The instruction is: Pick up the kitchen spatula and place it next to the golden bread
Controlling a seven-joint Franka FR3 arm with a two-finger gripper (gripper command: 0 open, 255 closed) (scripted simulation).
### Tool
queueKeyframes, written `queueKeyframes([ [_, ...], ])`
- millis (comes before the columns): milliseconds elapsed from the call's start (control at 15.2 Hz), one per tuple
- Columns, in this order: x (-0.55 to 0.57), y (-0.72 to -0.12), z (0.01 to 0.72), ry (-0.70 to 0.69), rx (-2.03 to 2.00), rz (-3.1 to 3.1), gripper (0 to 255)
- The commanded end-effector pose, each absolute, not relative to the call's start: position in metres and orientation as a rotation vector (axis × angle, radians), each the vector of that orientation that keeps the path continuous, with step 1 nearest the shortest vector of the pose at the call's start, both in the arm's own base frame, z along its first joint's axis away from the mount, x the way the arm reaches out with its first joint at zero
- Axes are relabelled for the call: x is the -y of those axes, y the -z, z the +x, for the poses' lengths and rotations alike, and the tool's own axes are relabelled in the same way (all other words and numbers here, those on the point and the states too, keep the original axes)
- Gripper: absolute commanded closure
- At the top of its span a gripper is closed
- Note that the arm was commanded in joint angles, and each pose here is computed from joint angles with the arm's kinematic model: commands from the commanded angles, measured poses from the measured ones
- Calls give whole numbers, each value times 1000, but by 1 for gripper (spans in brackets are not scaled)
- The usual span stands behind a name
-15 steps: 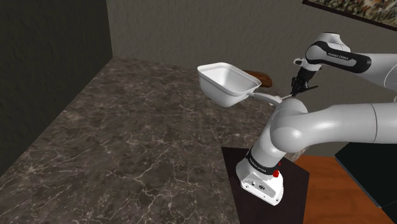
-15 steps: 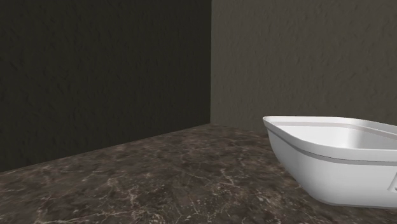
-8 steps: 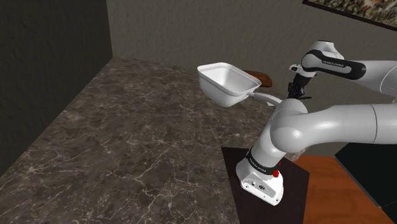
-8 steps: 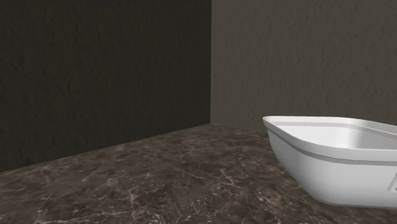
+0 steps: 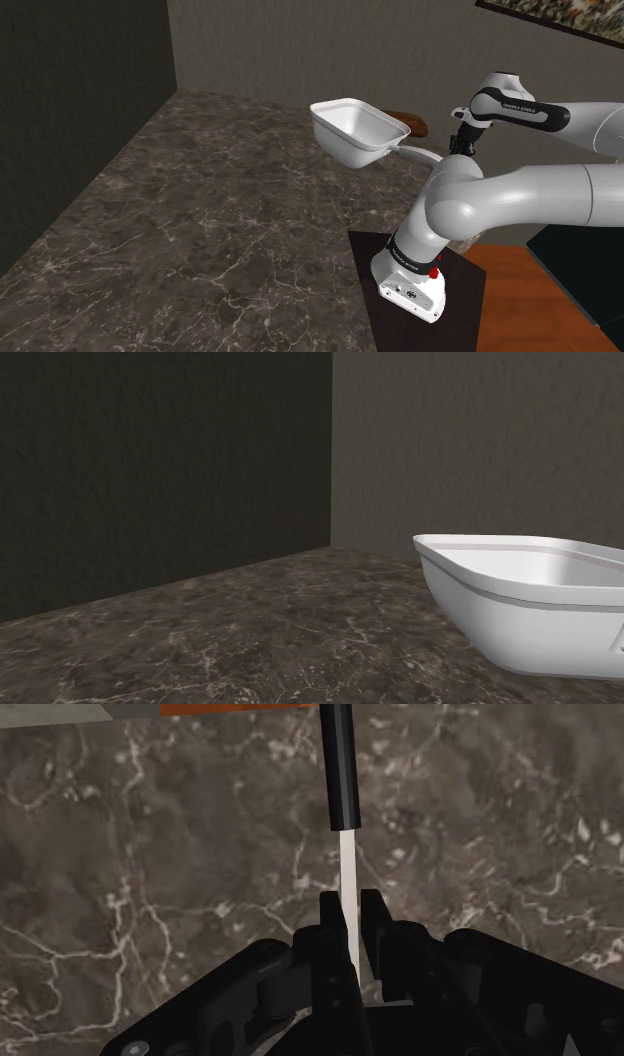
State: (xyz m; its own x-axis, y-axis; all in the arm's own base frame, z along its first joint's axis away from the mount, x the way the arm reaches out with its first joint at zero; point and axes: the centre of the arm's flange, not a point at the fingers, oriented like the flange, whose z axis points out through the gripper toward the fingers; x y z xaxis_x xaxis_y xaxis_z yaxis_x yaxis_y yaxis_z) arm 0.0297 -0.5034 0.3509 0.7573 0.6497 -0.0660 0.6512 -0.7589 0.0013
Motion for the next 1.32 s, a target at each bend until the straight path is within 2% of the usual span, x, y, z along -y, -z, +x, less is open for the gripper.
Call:
queueKeyframes([
  [0, 503, -351, 30, 96, -1082, 2922, 255],
  [198, 503, -351, 30, 96, -1082, 2922, 255],
  [264, 503, -351, 30, 96, -1082, 2922, 0],
  [594, 503, -351, 30, 96, -1082, 2922, 0],
  [858, 501, -400, 32, 96, -1082, 2922, 0],
  [1254, 501, -400, 32, 96, -1082, 2922, 0],
])
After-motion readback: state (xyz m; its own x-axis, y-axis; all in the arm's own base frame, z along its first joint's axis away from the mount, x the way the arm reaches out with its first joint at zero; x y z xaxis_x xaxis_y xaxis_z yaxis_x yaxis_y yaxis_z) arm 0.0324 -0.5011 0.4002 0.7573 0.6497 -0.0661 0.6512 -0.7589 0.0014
